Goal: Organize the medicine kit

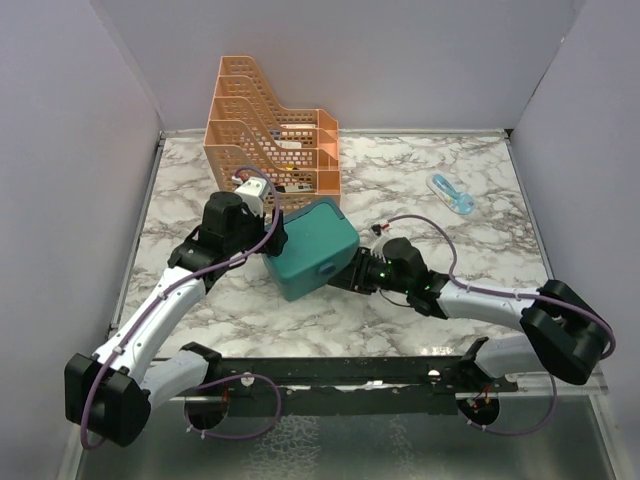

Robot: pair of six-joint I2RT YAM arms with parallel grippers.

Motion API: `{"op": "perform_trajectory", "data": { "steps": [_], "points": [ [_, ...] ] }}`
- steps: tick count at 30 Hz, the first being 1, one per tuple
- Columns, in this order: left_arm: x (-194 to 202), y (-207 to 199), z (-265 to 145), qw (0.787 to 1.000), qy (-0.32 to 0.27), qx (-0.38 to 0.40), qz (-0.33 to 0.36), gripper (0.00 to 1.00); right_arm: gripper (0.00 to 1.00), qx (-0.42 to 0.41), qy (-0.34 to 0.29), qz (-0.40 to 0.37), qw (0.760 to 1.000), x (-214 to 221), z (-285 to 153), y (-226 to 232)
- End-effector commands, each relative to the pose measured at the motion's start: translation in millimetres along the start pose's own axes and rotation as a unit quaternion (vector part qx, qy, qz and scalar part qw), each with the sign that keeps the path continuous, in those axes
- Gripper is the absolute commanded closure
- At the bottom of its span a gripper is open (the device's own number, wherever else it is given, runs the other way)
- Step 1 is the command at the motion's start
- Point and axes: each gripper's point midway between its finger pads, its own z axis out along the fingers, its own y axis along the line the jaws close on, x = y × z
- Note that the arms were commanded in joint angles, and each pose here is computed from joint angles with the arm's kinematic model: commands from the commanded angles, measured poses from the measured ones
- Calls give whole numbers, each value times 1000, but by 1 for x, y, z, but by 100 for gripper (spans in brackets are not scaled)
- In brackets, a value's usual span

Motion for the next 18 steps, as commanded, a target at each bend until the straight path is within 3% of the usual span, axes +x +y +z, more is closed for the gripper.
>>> {"op": "perform_trajectory", "data": {
  "steps": [1, 11, 18],
  "points": [
    [21, 7, 4, 1000, 27, -12, 3, 16, 72, -46, -29, -20, 998, -24, 10, 34],
    [35, 9, 7, 999, 44, -14, -5, 20, 77, -42, -31, -3, 999, -29, 24, 33],
    [40, 6, 8, 999, 52, -8, -11, 22, 84, -39, -67, -17, 997, -44, 33, 33]
  ]
}}
